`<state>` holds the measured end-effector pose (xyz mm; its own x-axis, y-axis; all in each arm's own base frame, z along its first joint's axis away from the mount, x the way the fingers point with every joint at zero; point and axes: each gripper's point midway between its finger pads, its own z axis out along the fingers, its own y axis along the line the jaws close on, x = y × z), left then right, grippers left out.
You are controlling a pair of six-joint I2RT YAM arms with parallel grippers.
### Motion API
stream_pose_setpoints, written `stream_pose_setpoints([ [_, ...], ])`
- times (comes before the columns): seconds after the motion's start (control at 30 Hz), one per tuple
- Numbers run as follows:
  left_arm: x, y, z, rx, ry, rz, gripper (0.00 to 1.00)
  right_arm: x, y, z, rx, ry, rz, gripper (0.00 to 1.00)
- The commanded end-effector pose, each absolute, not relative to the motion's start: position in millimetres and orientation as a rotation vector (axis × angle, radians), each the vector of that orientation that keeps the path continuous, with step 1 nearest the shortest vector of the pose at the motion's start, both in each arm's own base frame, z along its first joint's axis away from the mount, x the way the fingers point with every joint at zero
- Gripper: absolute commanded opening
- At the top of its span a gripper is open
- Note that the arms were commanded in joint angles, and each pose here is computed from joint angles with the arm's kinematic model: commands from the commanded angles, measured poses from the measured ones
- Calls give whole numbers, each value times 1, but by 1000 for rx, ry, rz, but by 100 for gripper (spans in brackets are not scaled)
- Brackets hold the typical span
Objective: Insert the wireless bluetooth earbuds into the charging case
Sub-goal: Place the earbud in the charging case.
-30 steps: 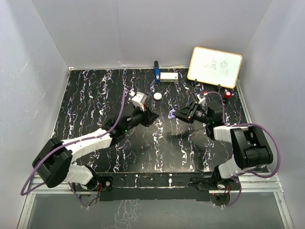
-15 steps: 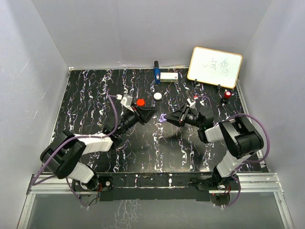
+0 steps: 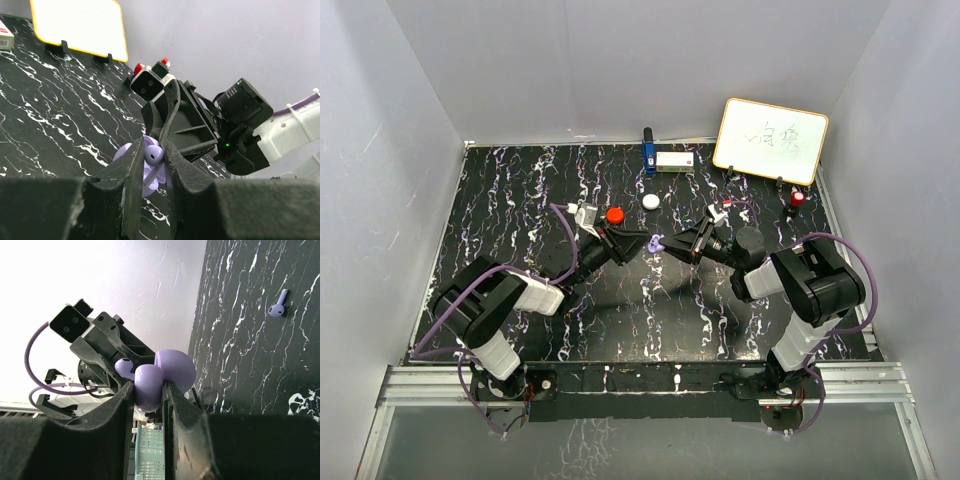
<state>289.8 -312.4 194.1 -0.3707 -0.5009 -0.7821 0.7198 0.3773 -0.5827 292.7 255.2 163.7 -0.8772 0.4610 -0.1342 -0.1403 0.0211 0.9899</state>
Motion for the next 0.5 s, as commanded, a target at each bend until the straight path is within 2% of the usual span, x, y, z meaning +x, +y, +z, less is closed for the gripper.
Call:
stream_pose_setpoints([
  [0.0, 274, -313, 264, 294, 1161, -1395, 0, 296, 257, 181, 286, 1795, 1926, 0],
  [0.47, 272, -315, 272, 322, 1133, -1399, 0, 293, 261, 190, 274, 1773, 1967, 0],
])
